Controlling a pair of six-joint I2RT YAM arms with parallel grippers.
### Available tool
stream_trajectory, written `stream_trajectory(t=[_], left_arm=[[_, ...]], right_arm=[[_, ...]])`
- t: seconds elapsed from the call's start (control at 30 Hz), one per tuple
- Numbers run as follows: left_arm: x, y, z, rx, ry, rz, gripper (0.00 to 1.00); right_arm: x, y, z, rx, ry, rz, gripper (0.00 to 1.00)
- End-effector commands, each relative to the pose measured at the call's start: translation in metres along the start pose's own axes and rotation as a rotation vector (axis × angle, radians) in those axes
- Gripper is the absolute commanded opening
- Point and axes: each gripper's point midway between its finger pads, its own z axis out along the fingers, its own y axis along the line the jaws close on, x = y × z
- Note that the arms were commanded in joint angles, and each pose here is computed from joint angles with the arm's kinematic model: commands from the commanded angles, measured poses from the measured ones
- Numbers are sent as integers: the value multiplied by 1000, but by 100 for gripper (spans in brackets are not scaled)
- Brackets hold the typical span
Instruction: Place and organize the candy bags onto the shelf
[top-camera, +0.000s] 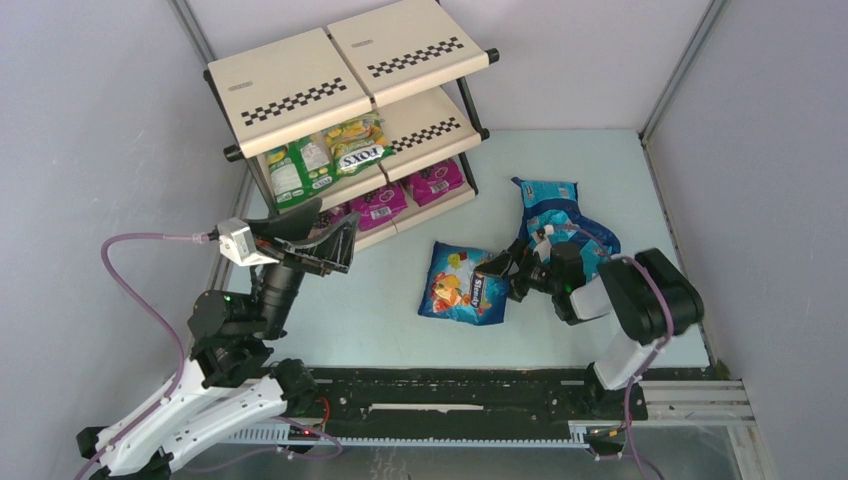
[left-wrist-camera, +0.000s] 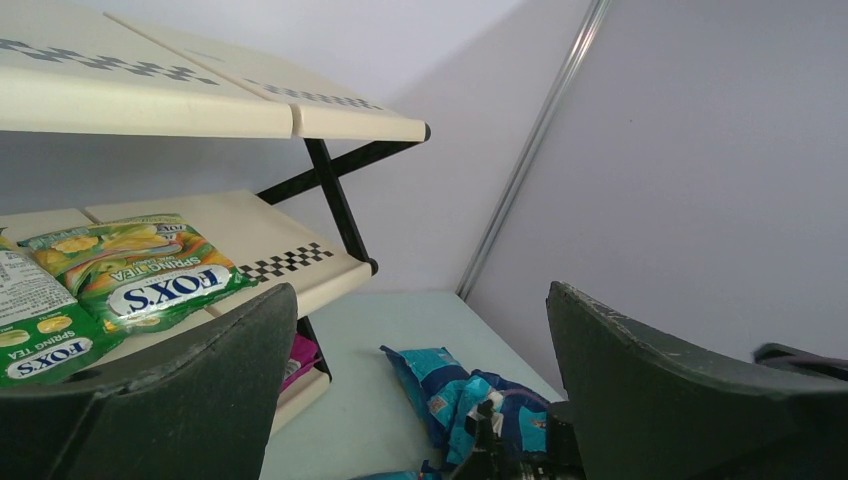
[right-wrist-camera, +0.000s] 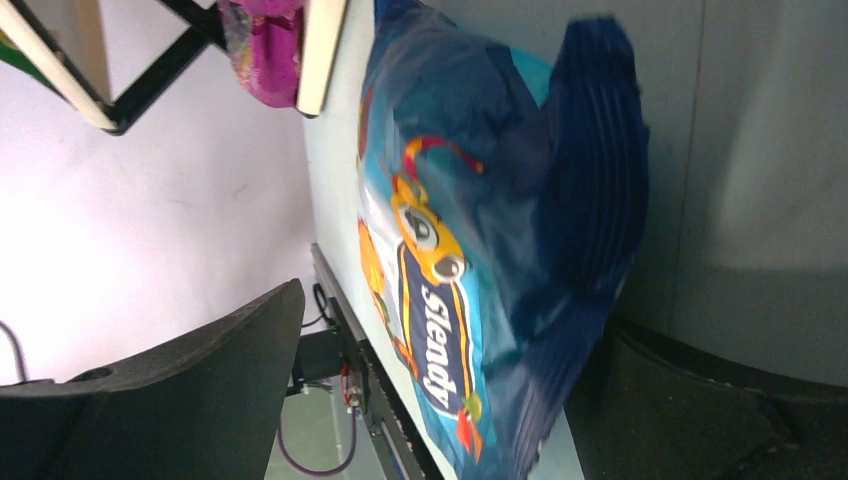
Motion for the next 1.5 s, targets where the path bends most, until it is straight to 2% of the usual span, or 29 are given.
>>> stream_trajectory(t=[0.0,0.33,0.4,0.47,0.6,0.83,1.13,1.47], left_arm=[[3,2,0,-7,0,-4,100],[2,3,1,-16,-3,-4,100],[4,4,1,-17,1,-3,100],[3,3,1,-16,0,-3,100],[2,4,0,-16,-5,-5,100],[0,4,-1,-15,-9,-5,100],[2,3,0,-14,-4,-4,100],[2,4,0,-15,-4,-3,100]], right_arm=[[-4,-11,11,-49,14,48,97],[14,-26,37,5,67,56,88],[22,-27,39,8,87,60,81],[30,-26,39,2,107,62,66],[38,-17,34,-42,111,63,46],[48,0,20,-110,112,69,28],[68,16,1,-147,111,67,16],[67,50,-22,-197,78,17,7]])
